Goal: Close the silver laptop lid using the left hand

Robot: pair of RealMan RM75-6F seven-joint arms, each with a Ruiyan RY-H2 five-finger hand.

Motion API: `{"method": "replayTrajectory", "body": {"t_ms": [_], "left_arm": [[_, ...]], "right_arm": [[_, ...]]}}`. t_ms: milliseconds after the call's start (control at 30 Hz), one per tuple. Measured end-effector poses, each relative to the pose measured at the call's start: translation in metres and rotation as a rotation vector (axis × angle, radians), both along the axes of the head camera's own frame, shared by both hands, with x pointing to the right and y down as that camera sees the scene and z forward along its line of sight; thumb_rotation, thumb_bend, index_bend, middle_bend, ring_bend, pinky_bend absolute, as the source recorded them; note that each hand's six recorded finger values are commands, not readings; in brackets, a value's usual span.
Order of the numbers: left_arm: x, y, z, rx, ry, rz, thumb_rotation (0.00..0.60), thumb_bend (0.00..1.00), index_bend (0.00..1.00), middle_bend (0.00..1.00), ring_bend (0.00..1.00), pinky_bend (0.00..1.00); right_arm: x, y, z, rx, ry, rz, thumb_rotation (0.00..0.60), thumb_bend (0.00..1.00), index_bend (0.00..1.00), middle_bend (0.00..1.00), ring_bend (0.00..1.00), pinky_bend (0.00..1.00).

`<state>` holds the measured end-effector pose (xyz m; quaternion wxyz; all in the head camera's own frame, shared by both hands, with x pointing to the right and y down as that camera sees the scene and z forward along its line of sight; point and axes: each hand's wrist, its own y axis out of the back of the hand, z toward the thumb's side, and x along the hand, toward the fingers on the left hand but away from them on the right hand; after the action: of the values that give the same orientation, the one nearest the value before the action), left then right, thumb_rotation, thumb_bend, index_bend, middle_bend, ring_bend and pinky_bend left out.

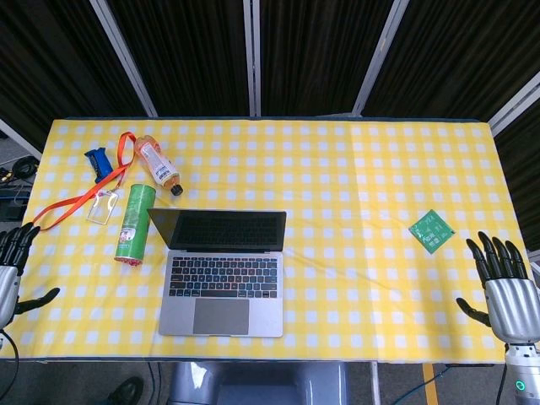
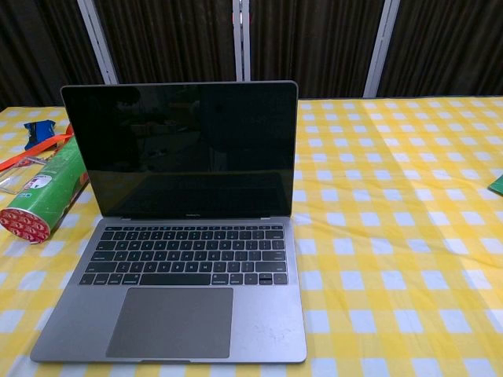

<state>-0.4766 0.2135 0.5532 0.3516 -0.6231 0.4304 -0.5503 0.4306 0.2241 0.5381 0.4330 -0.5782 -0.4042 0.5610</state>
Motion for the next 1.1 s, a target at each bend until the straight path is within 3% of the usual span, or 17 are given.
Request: {"method": "replayTrajectory", "body": {"t_ms": [200,300,367,500,567,600,667,833,1000,1100], "left_arm": [[0.002,0.000,0.004,-0.032,0.003,0.016,0.600,0.00,0.00,0.00,0.00,0.00],[0.009,-0.005,0.008,-0.049,0.023,0.036,0.600,0.11,0.00,0.00,0.00,0.00],[0.019,-0.014,0.010,-0.058,0.048,0.062,0.600,0.22,0.00,0.00,0.00,0.00],[0.044,-0.042,0.011,-0.069,0.096,0.128,0.586,0.67,0.00,0.00,0.00,0.00],[0.058,-0.057,0.009,-0.069,0.119,0.162,0.524,0.93,0.01,0.00,0.00,0.00],[0.064,-0.063,0.008,-0.069,0.129,0.175,0.501,0.98,0.01,0.00,0.00,0.00],[0.080,-0.078,0.005,-0.066,0.155,0.214,0.469,1.00,0.03,0.00,0.00,0.00],[0.120,-0.113,-0.003,-0.093,0.192,0.323,0.461,1.00,0.06,0.00,0.00,0.00],[0.157,-0.140,-0.003,-0.159,0.222,0.384,0.460,1.00,0.08,0.00,0.00,0.02],[0.173,-0.151,0.006,-0.218,0.247,0.382,0.463,1.00,0.10,0.03,0.06,0.08]], "right_arm": [[-0.001,0.000,0.000,-0.001,-0.004,-0.001,0.600,0.00,0.00,0.00,0.00,0.00],[-0.001,0.001,0.001,-0.004,-0.002,-0.001,0.600,0.00,0.00,0.00,0.00,0.00],[-0.001,0.000,0.002,-0.010,0.000,0.001,0.600,0.00,0.00,0.00,0.00,0.00],[-0.001,-0.002,0.006,-0.022,-0.003,0.005,0.600,0.00,0.00,0.00,0.00,0.00],[-0.001,-0.003,0.007,-0.027,-0.010,0.006,0.600,0.00,0.00,0.00,0.00,0.00],[0.000,-0.003,0.008,-0.029,-0.011,0.008,0.600,0.00,0.00,0.00,0.00,0.00],[0.002,-0.004,0.010,-0.034,-0.007,0.014,0.600,0.00,0.00,0.00,0.00,0.00],[0.008,-0.007,0.014,-0.039,0.012,0.034,0.600,0.00,0.00,0.00,0.00,0.00],[0.011,-0.009,0.014,-0.036,0.019,0.048,0.600,0.00,0.00,0.00,0.00,0.00],[0.011,-0.009,0.015,-0.038,0.025,0.048,0.600,0.00,0.00,0.00,0.00,0.00]]}}
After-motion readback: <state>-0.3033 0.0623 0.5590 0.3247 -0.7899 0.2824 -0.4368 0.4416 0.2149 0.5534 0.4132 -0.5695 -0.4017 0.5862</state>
